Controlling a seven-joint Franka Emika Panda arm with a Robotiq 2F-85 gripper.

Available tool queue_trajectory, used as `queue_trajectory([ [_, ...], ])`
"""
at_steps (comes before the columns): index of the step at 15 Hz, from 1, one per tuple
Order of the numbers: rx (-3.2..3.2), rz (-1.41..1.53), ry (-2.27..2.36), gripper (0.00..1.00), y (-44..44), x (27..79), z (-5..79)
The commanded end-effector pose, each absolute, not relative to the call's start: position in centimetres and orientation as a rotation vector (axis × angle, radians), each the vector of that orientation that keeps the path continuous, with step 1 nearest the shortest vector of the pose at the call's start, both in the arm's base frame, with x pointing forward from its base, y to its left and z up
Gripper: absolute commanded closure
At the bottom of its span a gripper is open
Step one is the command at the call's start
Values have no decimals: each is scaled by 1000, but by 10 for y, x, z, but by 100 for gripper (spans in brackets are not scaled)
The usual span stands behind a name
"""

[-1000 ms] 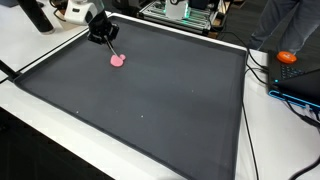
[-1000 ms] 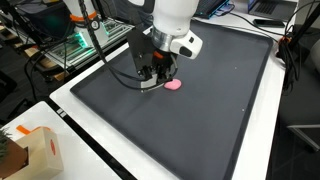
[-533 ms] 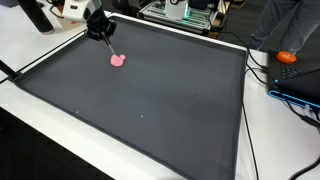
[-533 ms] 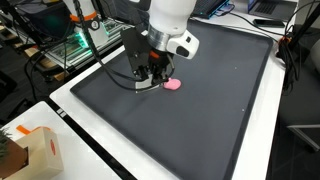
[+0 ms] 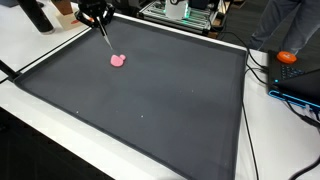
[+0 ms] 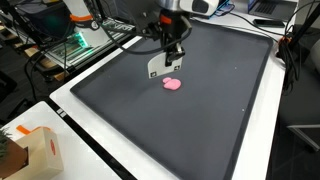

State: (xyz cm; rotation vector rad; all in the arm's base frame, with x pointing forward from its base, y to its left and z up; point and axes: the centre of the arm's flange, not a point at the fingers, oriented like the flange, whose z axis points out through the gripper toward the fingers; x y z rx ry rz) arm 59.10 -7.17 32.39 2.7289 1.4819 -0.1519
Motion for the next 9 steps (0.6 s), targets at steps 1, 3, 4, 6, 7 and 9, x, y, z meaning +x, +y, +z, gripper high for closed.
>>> queue_trajectory([
  [1,2814,-53,1335,99,-37,595,351],
  [3,2839,-21,1258,99,-13,602,355],
  [4,2854,-11,1220,99,-1,605,355],
  [6,2863,18,1128,99,23,611,350],
  [7,2871,22,1091,99,34,613,348],
  [9,2879,34,1005,99,54,617,341],
])
